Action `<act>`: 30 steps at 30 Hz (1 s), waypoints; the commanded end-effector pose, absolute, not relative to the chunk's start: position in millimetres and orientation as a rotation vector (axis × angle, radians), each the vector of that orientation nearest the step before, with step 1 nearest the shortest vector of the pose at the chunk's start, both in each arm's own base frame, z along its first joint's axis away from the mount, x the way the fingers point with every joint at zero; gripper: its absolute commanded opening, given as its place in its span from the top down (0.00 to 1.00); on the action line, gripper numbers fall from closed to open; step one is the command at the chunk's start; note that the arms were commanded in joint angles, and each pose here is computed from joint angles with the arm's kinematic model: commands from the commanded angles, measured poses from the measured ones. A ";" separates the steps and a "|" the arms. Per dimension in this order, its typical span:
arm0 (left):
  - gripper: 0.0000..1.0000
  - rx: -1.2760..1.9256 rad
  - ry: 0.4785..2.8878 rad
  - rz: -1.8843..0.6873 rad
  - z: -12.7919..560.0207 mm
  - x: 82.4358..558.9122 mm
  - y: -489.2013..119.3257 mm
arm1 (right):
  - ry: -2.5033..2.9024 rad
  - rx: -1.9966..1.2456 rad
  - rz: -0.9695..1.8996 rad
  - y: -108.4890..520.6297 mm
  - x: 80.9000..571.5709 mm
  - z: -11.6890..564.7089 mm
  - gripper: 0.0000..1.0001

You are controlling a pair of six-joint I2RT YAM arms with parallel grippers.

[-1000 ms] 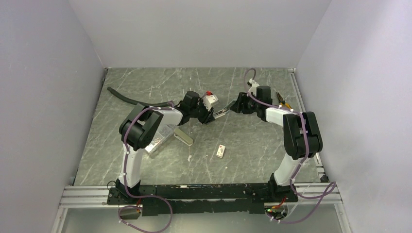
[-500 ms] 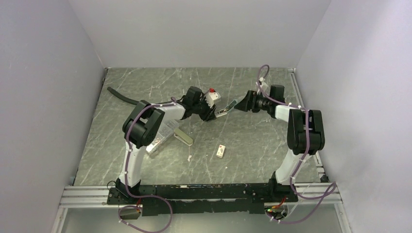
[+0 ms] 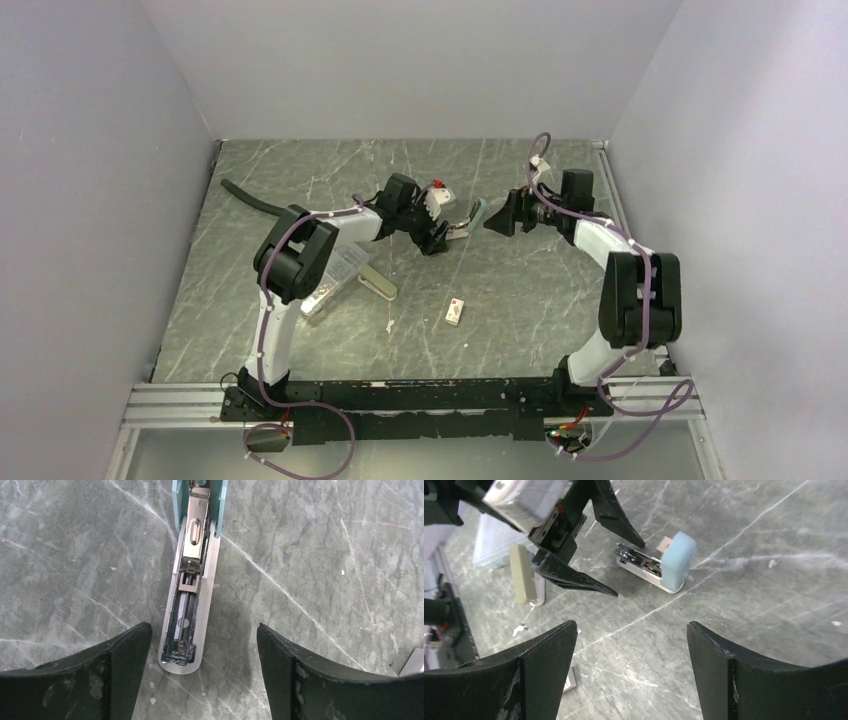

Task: Load the staples into the stapler
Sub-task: Open the stapler at the center of the board, then pick up the stapler from the center of the board.

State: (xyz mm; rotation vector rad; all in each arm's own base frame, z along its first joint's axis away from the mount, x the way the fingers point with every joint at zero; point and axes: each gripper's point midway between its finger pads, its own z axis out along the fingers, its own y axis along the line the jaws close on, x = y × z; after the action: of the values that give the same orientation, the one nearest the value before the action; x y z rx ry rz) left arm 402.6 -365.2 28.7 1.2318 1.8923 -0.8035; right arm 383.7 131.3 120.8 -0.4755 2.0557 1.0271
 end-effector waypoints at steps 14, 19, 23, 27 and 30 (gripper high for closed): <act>0.08 1.148 2.048 -0.545 103.6 383.8 -275.6 | 1.821 -0.857 0.581 192.8 331.3 173.9 0.12; 0.06 1.050 2.069 -0.321 145.2 380.6 -213.4 | 1.782 -1.012 0.610 261.6 314.1 166.4 0.12; 0.08 0.897 2.226 -0.328 160.0 372.4 -149.2 | 1.812 -1.100 0.600 309.5 309.3 149.6 0.12; 0.12 0.641 2.348 -0.368 166.6 370.5 -78.3 | 1.802 -1.162 0.580 353.2 303.8 135.4 0.13; 0.13 0.513 2.370 -0.339 169.3 363.4 -43.7 | 1.833 -1.200 0.581 384.7 301.1 120.9 0.13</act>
State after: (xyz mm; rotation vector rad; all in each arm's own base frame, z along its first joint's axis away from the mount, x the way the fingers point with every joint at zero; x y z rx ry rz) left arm 391.7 -73.2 163.2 0.6365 2.2930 -0.2964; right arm 282.6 347.2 103.6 -1.2367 1.8938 0.6365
